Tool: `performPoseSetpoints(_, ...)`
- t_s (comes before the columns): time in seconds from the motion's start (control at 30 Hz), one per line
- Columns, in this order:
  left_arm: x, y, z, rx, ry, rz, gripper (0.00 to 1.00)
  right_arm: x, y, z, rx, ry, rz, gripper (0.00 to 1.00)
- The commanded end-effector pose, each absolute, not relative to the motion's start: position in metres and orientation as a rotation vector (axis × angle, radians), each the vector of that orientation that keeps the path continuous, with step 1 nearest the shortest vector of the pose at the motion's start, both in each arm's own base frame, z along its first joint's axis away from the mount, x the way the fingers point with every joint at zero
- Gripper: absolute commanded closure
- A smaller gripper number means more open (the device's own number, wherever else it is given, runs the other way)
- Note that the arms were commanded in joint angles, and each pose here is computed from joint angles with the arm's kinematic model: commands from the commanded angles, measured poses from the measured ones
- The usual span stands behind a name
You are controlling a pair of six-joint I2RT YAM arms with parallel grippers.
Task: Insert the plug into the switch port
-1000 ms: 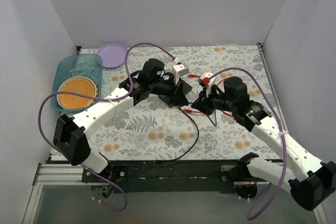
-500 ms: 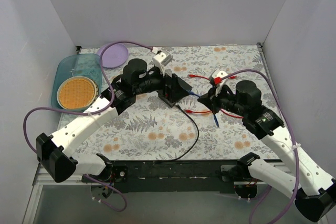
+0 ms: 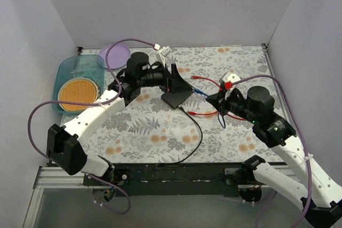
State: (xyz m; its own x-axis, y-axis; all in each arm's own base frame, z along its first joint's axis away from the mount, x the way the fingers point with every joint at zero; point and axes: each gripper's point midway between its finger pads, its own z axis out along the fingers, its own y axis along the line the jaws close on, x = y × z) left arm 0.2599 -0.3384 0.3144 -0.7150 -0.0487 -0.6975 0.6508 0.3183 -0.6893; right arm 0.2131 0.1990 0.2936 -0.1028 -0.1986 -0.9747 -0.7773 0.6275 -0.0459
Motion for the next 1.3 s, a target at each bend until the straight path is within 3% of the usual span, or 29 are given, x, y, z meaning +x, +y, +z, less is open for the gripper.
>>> performPoseSetpoints(0.0, 0.241, -0.346, 0.346, 0.607, 1.893, -1.628, 0.24, 0.216, 0.199, 0.312, -0.812, 1.580, 0.562, 0.99)
performPoseSetpoints(0.13, 0.242, -0.349, 0.346, 0.594, 1.897, -1.661, 0.31, 0.217, 0.201, 0.309, -0.822, 1.591, 0.546, 0.99)
performPoseSetpoints(0.37, 0.249, -0.357, 0.339, 0.589, 1.928, -1.683, 0.53, 0.217, 0.205, 0.307, -0.830, 1.598, 0.540, 0.99)
performPoseSetpoints(0.67, 0.251, -0.362, 0.330, 0.612, 1.964, -1.666, 0.60, 0.220, 0.205, 0.310, -0.810, 1.591, 0.523, 0.99)
performPoseSetpoints(0.93, 0.247, -0.368, 0.329, 0.644, 1.964, -1.684, 0.72, 0.223, 0.208, 0.307, -0.806, 1.601, 0.528, 0.99)
performPoseSetpoints(1.0, 0.246, -0.369, 0.327, 0.652, 1.967, -1.690, 0.78, 0.223, 0.209, 0.306, -0.805, 1.604, 0.531, 0.99)
performPoseSetpoints(1.13, 0.244, -0.370, 0.328, 0.662, 1.961, -1.692, 1.00, 0.225, 0.210, 0.309, -0.799, 1.600, 0.529, 0.99)
performPoseSetpoints(1.2, 0.244, -0.369, 0.328, 0.668, 1.955, -1.684, 1.00, 0.226, 0.210, 0.309, -0.800, 1.603, 0.529, 0.99)
performPoseSetpoints(1.23, 0.244, -0.368, 0.330, 0.668, 1.950, -1.673, 1.00, 0.226, 0.211, 0.309, -0.804, 1.601, 0.534, 0.97)
performPoseSetpoints(1.27, 0.244, -0.366, 0.329, 0.684, 1.935, -1.651, 1.00, 0.225, 0.213, 0.309, -0.810, 1.602, 0.539, 0.87)
